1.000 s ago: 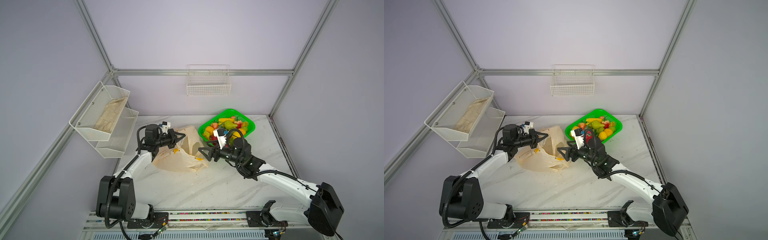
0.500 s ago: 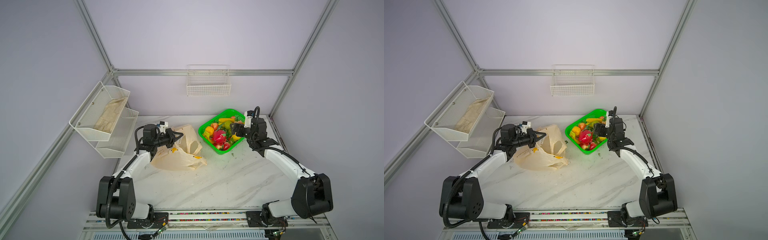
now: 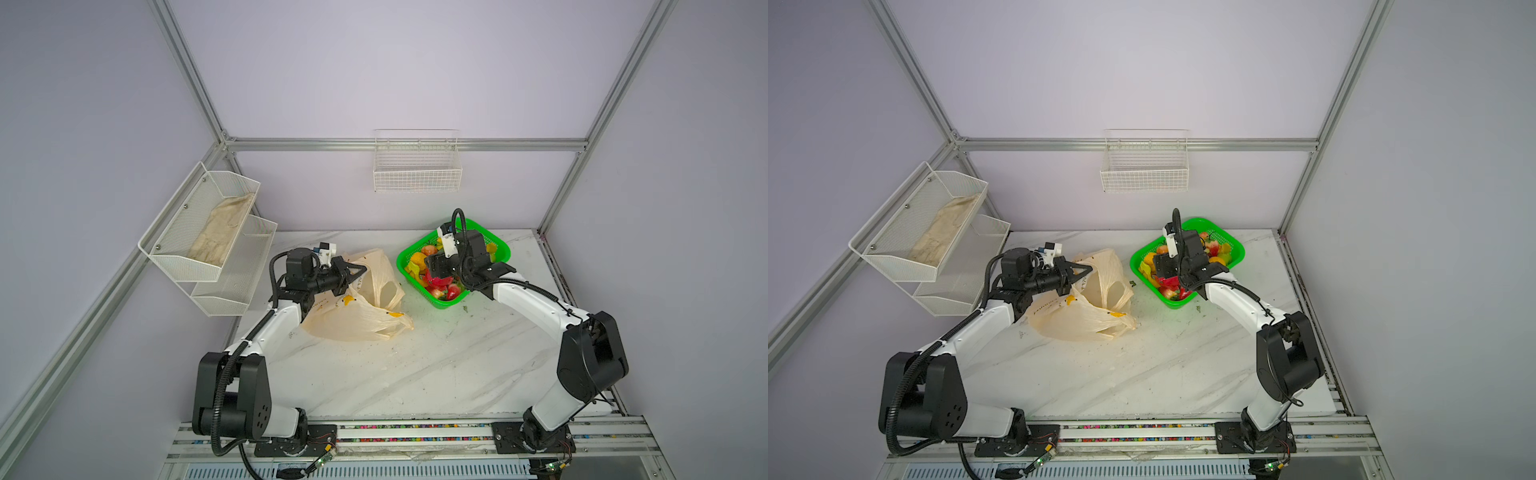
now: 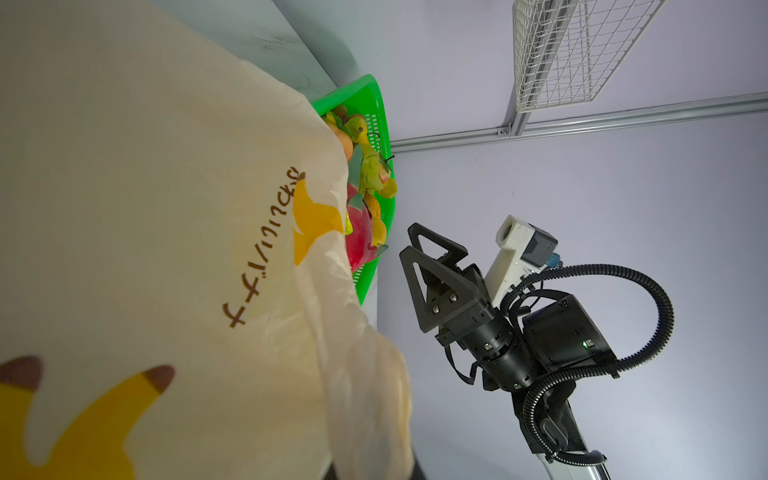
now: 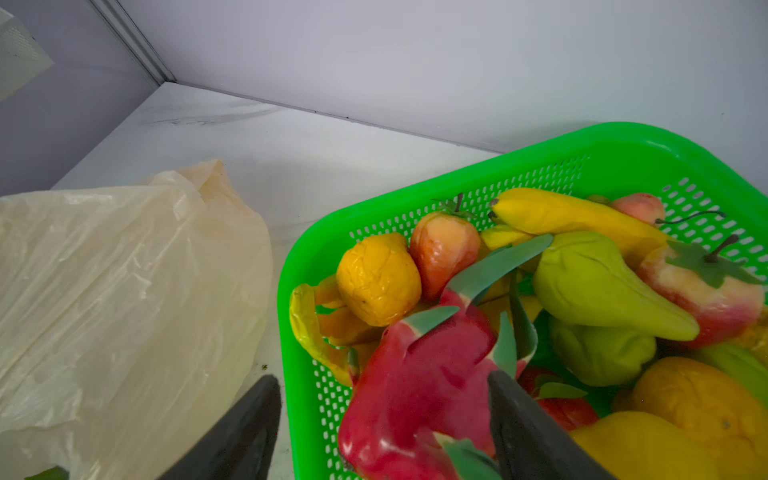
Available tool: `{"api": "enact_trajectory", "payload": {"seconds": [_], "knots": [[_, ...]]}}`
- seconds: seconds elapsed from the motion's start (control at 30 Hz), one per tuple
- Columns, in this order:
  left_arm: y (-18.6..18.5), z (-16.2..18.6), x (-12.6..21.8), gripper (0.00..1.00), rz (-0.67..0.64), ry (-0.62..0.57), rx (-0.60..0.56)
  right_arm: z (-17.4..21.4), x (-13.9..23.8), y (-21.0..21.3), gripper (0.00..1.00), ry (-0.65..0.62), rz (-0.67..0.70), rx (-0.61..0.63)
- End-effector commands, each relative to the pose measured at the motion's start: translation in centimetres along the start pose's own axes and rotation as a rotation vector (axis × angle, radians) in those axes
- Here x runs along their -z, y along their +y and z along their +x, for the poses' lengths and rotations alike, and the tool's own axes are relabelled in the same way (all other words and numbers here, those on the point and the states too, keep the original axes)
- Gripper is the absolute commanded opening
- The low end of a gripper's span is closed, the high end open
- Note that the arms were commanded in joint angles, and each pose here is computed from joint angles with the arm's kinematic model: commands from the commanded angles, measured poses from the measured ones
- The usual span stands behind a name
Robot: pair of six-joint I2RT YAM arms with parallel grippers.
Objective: Place the fake fruits into the plastic bag and tie a complex knot
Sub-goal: 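Grasp a green pear in the basket with the right gripper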
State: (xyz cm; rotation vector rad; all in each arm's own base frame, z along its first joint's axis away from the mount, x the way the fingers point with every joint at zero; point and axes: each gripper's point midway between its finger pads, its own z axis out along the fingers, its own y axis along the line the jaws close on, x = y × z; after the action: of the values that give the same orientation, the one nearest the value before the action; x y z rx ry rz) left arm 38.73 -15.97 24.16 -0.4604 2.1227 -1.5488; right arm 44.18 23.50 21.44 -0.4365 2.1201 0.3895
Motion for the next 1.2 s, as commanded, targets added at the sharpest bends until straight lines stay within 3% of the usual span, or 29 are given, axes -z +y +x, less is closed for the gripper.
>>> {"api": "enact_trajectory", "payload": {"seconds": [0.0,0.3,0.53,0.73,0.93,1.17], "knots": [[0.0,0.4,0.4,0.0,0.014,0.003,-0.031,-0.7,0.0,2.1,0.78,0.019,-0.106,0.08],[-0.2,0.5,0.5,0.0,0.018,0.004,-0.037,-2.4,-0.1,-5.9,0.7,-0.013,0.092,-0.094],[-0.3,0.5,0.6,0.0,0.022,0.005,-0.039,-0.9,-0.3,-13.3,0.74,0.043,0.312,-0.146],[-0.3,0.4,0.6,0.0,0.021,0.003,-0.039,0.8,-2.2,-15.8,0.83,0.144,0.405,-0.089],[-0.2,0.4,0.6,0.0,0.02,0.002,-0.039,2.4,-4.2,-16.3,0.87,0.288,0.459,0.122],[-0.3,0.3,0.6,0.0,0.021,0.0,-0.039,1.4,-6.6,-15.6,0.86,0.306,0.458,0.307]]}}
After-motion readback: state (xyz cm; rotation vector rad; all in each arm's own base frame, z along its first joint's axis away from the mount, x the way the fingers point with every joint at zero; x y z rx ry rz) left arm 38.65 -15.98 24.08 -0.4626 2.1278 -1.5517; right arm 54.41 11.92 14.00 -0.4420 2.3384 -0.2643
